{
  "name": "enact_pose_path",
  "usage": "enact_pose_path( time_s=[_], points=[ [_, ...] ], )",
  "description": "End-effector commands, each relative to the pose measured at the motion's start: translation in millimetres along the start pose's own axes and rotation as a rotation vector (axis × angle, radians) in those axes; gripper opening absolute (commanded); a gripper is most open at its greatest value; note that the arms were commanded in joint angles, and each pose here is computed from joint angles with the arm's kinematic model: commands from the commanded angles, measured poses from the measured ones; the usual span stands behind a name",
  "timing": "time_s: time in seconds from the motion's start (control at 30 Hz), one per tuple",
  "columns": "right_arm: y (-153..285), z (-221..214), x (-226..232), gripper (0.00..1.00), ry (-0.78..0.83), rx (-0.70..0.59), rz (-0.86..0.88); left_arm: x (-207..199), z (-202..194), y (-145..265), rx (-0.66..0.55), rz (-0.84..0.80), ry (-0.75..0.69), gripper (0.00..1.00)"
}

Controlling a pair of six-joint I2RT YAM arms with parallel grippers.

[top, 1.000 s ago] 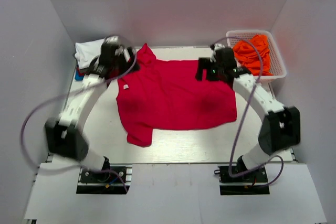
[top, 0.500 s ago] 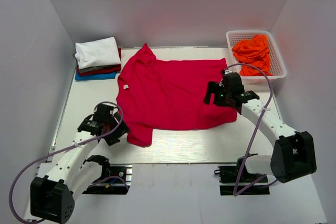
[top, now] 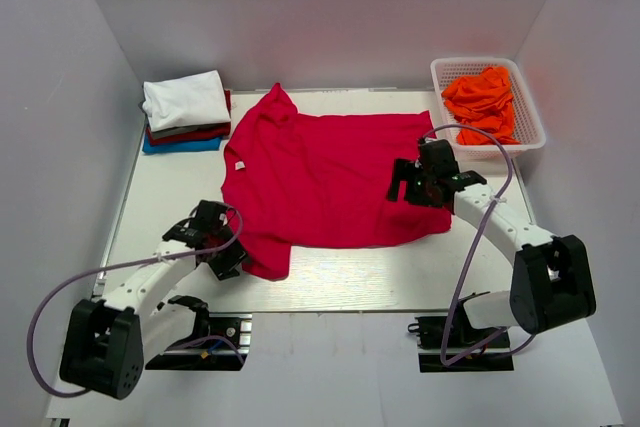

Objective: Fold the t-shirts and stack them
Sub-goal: Flatten out the tshirt

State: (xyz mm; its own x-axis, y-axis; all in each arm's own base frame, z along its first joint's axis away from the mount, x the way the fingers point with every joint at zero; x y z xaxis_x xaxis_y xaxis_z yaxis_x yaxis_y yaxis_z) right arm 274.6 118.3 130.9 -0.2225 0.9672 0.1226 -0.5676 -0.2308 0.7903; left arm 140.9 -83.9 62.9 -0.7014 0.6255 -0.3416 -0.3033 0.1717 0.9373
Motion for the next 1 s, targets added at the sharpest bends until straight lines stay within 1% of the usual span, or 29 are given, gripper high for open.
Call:
enact_pose_path(
  time_s=[0.0,0.03,0.1,0.13,0.17,0.23,0.27,0.3,0.33,0.37,0.4,0.43,0.47,0.57,0.6,0.63,0.67,0.7,0.73,0.77,0.8,0.83,0.87,0.9,0.97],
  points=[
    [-2.6,5.5,1.2,0.9,-0.023,-0.005,0.0,-7.9,10.7,-12.4,-0.064,0.03,-0.042,0.54],
    [-3.2,5.7,1.9,0.9,-0.022,-0.005,0.002,-8.6,11.5,-16.0,-0.062,0.035,-0.051,0.51],
    [-6.3,2.6,0.7,0.9,-0.022,0.006,-0.005,-8.7,4.6,-22.0,-0.017,0.047,-0.079,0.3],
    [-7.1,2.6,0.0,0.9,-0.027,0.007,-0.009,-9.1,3.5,-21.7,-0.008,0.043,-0.079,0.18],
    [-7.5,1.2,-1.1,0.9,-0.025,0.01,-0.016,-8.8,0.0,-19.4,0.014,0.06,-0.086,0.0],
    [-9.7,-1.5,-3.0,0.9,-0.045,0.024,-0.032,-16.2,2.6,-6.3,0.003,0.059,-0.065,0.0],
    [-11.0,-3.8,-3.6,0.9,-0.047,0.031,-0.038,-6.7,0.1,4.1,0.014,0.127,-0.052,0.0],
    [-12.1,-6.4,-3.6,0.9,-0.05,0.04,-0.041,-7.5,1.1,14.4,0.008,0.14,-0.052,0.0],
    [-13.4,-8.3,-5.1,0.9,-0.062,0.047,-0.049,-21.9,4.5,33.2,-0.008,0.109,-0.018,0.0],
    [-14.9,-11.1,-6.1,0.9,-0.067,0.056,-0.059,-15.1,0.9,46.3,0.014,0.162,-0.016,0.0],
    [-16.0,-14.8,-8.3,0.9,-0.075,0.069,-0.074,-17.6,-1.2,55.9,0.036,0.169,-0.013,0.0],
    [-16.7,-17.0,-9.0,0.9,-0.082,0.075,-0.08,-29.3,-2.5,70.3,0.06,0.141,0.007,0.0],
    [-17.1,-19.3,-9.7,0.9,-0.085,0.083,-0.086,-21.6,-7.8,76.1,0.104,0.214,0.014,0.0],
    [-19.9,-25.8,-11.4,0.9,-0.089,0.109,-0.097,-16.8,-21.0,86.8,0.199,0.282,0.046,0.0],
    [-20.0,-28.3,-13.0,0.9,-0.089,0.116,-0.108,-4.3,-27.9,88.1,0.241,0.352,0.058,0.0],
    [-20.9,-30.1,-14.6,0.9,-0.092,0.124,-0.115,7.0,-34.2,88.3,0.269,0.385,0.066,0.0],
    [-21.7,-32.5,-15.7,0.9,-0.087,0.137,-0.128,5.2,-36.6,90.6,0.282,0.365,0.078,0.0],
    [-22.1,-34.6,-18.9,0.9,-0.088,0.147,-0.148,6.4,-43.8,94.6,0.327,0.351,0.103,0.01],
    [-23.6,-34.4,-19.3,0.9,-0.089,0.15,-0.152,12.8,-50.1,95.5,0.348,0.331,0.119,0.07],
    [-24.4,-34.9,-20.2,0.9,-0.085,0.158,-0.162,17.2,-55.8,95.1,0.382,0.329,0.129,0.08],
    [-26.3,-37.0,-22.4,0.9,-0.089,0.171,-0.172,18.4,-65.9,97.2,0.461,0.317,0.161,0.08],
    [-26.9,-36.0,-21.9,0.9,-0.087,0.176,-0.172,27.8,-73.2,94.0,0.504,0.339,0.178,0.08],
    [-28.4,-35.2,-21.6,0.9,-0.086,0.18,-0.174,28.7,-80.0,96.4,0.557,0.329,0.184,0.13],
    [-29.7,-33.8,-21.7,0.9,-0.088,0.181,-0.171,30.1,-81.6,96.1,0.57,0.333,0.19,0.19],
    [-30.5,-30.0,-20.6,0.9,-0.085,0.179,-0.168,21.7,-77.1,100.7,0.54,0.293,0.172,0.3]
  ],
)
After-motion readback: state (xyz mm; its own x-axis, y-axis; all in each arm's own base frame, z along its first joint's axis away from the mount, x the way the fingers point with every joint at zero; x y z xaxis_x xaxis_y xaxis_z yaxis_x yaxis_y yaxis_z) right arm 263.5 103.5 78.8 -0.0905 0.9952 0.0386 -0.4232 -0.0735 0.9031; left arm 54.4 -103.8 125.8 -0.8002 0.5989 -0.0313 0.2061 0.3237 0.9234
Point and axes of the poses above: each gripper's point midway between its finger pads, its own y axis back along the fingers, its own x axis along the line the jaws close on, z = x × y, the point moved 5 cm from there along y, back along the fingers, and after that the axes turned 13 degrees about y, right-handed, at the moved point
